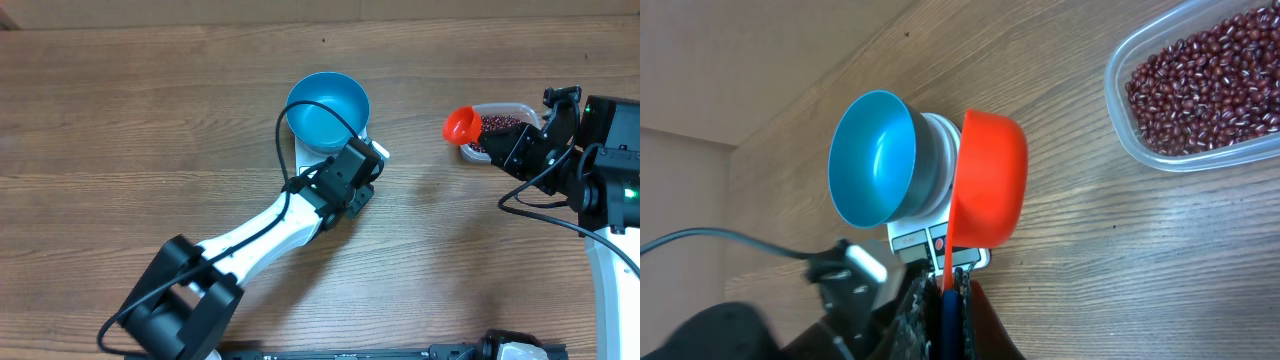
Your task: Scoop item into bowl and weigh 150g on scale
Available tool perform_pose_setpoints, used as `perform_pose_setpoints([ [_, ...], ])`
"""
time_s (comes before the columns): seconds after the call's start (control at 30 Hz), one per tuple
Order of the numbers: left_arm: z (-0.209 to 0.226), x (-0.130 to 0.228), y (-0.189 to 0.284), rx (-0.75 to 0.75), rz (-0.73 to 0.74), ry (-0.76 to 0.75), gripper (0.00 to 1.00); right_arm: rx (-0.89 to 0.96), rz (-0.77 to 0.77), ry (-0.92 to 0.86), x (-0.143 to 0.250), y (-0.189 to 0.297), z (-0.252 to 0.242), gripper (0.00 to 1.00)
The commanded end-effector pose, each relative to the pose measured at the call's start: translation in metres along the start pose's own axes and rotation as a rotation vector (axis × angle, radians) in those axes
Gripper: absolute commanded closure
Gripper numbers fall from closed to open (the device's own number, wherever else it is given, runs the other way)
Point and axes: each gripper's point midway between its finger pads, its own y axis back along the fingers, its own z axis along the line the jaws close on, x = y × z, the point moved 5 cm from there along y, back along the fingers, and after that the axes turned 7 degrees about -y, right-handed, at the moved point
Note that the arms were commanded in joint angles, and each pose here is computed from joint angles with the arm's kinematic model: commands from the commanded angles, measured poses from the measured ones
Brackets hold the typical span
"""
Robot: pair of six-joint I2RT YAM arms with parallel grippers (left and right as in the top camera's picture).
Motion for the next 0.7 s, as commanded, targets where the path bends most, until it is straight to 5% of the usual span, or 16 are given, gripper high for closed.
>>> perform_pose_setpoints([
  [0.0,0.0,0.016,-0.021,-0.012,0.057,-0.043,0.96,-0.008,-0.035,0.028,-0.006,0.007,0.006,0.96],
  [0.67,0.02,0.006,-0.028,-0.042,-0.014,0.006,0.96,0.008,-0.044,0.028,-0.008,0.008,0.004,0.96],
])
